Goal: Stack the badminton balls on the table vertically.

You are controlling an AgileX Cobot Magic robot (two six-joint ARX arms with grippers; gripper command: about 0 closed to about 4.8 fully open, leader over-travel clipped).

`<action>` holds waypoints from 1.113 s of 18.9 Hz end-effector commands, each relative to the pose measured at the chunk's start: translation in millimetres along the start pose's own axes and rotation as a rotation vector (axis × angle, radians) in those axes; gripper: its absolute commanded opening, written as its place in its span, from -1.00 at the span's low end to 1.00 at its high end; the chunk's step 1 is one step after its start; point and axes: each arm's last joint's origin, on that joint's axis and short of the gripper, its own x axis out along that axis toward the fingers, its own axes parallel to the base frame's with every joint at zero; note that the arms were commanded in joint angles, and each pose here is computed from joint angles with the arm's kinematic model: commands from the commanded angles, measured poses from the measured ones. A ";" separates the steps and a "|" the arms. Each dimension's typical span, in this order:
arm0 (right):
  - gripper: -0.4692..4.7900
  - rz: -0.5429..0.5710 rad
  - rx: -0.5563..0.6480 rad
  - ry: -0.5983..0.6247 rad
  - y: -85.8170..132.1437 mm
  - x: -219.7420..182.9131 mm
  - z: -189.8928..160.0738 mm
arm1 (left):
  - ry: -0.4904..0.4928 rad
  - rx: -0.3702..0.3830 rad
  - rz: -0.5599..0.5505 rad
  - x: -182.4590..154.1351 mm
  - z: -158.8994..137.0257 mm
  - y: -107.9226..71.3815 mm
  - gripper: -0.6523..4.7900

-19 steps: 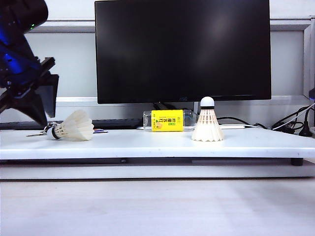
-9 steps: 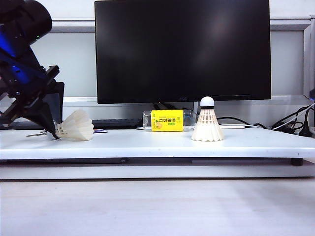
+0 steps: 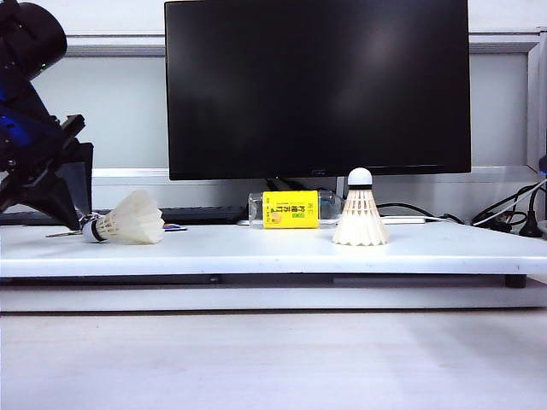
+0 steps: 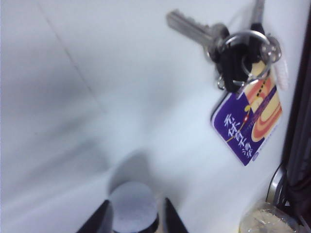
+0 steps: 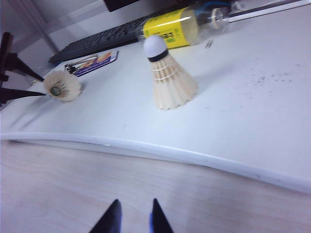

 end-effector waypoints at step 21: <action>-0.50 -0.011 -0.004 -0.006 -0.1 -0.2 0.5 | 0.052 0.094 -0.009 -0.8 -1.6 -1.4 -0.20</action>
